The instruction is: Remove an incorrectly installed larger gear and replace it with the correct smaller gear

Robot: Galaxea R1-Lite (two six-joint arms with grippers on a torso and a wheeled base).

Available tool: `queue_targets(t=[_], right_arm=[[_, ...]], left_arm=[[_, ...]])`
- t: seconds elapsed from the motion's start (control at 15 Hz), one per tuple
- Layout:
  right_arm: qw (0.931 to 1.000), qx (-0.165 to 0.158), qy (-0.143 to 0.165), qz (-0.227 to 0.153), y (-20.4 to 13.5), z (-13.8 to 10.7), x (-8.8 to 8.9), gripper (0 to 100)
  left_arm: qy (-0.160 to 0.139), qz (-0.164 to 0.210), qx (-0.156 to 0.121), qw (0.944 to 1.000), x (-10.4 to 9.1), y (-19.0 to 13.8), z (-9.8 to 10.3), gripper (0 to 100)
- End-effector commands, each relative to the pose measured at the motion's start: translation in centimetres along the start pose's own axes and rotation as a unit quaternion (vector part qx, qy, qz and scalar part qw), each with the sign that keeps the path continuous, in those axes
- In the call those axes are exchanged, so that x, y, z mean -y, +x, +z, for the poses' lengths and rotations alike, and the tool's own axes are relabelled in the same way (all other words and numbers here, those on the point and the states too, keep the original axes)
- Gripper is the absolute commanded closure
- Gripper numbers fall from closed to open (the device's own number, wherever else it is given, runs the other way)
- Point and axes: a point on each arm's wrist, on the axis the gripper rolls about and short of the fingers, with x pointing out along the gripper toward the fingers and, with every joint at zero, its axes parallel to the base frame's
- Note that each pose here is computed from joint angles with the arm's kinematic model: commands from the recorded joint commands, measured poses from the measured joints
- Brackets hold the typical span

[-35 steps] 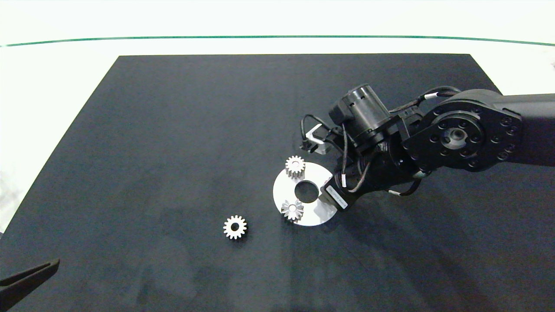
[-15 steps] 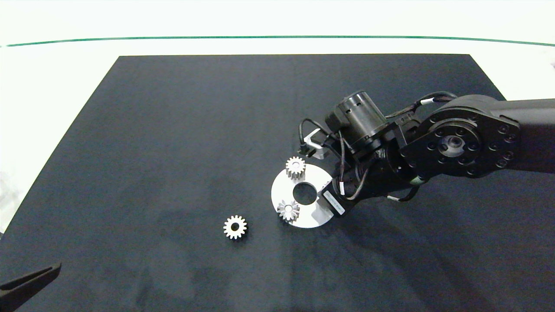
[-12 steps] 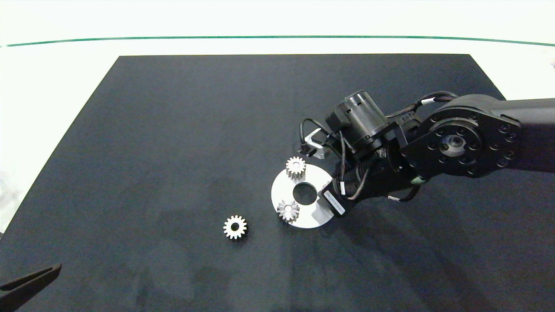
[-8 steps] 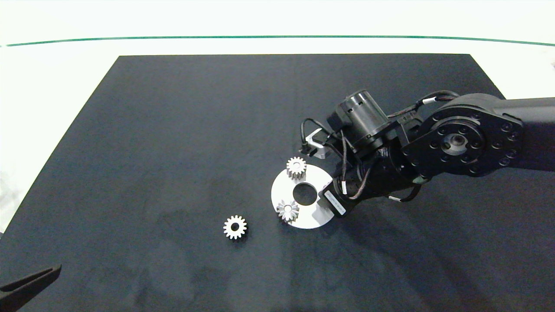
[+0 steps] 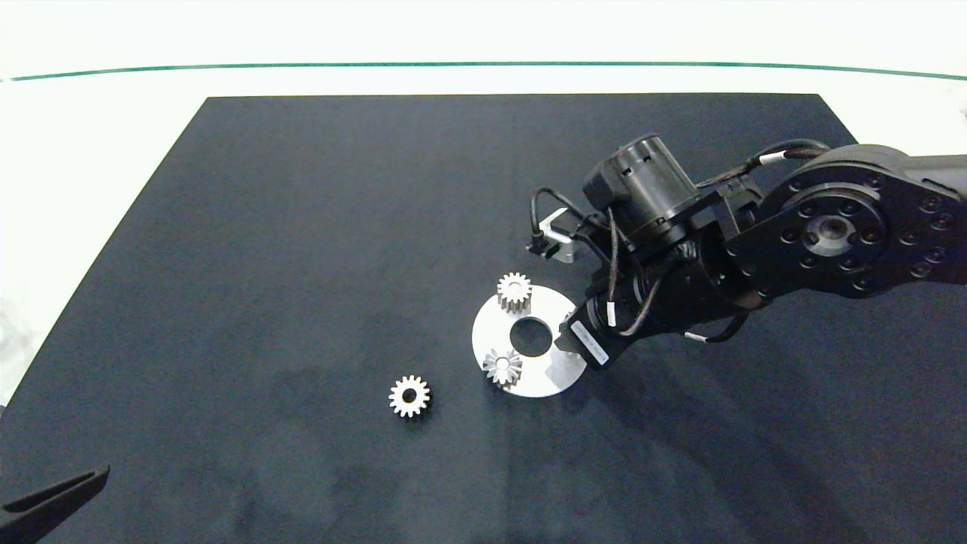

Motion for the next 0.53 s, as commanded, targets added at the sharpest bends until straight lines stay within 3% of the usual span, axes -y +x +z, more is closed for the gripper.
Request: queue_targets(t=[0.07, 0.4, 0.53], right_arm=[[0.9999, 0.015, 0.000, -0.002, -1.3, 0.1, 0.1, 72], [0.9993, 0.036, 0.005, -0.010, -3.4, 0.2, 0.6, 72], [0.9988, 0.030, 0.021, -0.031, -4.2, -0.4, 2.1, 72]], left_arm=[[0.001, 0.000, -0.006, 1.0000, 0.0, 0.1, -0.2, 0], [0.001, 0.000, -0.007, 1.0000, 0.0, 0.2, -0.1, 0], [0.001, -0.001, -0.007, 1.0000, 0.0, 0.2, -0.2, 0]])
